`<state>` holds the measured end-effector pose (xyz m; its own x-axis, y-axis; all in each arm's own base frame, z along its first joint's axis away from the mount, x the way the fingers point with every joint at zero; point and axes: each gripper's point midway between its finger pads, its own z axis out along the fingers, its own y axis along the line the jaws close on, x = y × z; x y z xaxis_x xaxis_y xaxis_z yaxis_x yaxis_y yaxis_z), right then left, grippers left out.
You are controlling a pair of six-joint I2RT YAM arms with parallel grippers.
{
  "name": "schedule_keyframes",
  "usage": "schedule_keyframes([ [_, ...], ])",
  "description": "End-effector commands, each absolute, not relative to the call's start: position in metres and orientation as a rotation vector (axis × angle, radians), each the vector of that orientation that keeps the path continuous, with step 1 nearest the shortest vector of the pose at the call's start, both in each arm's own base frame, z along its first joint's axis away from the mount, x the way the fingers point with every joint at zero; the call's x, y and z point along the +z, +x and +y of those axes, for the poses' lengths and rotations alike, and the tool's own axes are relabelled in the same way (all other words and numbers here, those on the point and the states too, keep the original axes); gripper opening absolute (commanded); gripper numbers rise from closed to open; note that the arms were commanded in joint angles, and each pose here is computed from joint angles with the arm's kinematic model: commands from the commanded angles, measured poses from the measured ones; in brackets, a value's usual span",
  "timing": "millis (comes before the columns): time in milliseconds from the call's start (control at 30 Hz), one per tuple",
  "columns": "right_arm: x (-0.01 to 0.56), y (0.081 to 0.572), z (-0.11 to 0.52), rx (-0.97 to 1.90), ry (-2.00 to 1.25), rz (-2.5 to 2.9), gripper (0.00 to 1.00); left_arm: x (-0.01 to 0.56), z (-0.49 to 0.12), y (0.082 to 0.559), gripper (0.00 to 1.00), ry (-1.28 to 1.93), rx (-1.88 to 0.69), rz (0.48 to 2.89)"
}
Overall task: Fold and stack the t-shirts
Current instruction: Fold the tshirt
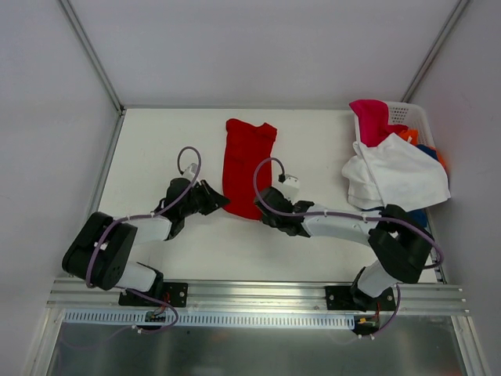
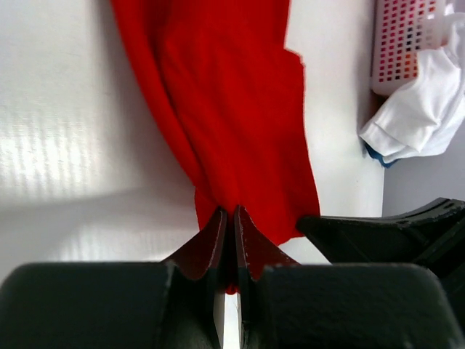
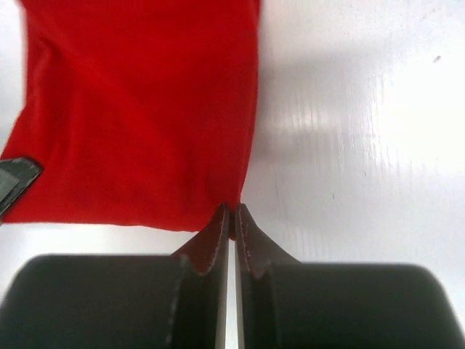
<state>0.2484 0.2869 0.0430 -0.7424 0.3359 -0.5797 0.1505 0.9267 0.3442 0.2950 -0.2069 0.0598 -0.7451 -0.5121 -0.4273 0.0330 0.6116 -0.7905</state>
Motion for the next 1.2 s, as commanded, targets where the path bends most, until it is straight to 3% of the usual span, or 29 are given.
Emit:
schedule_keyframes([
  [0,0.085,0.245,0.276,0.319,0.315,2.32,0.0,0.071,-0.207,0.285,0.0,-0.331,-1.034,2.187],
  [400,0.148,0.244,0.273,0.289,0.241,2.185,0.0,0.127,-0.216,0.281,0.0,-0.251,-0.97,2.112],
  [767,0.171,0.289,0.283,0.156,0.155,2.128,0.0,0.172,-0.221,0.318,0.0,-0.157,-0.869,2.041],
  [1167,0.178,0.36,0.281,0.088,0.166,2.126,0.0,0.174,-0.235,0.365,0.0,-0.121,-0.778,2.061],
])
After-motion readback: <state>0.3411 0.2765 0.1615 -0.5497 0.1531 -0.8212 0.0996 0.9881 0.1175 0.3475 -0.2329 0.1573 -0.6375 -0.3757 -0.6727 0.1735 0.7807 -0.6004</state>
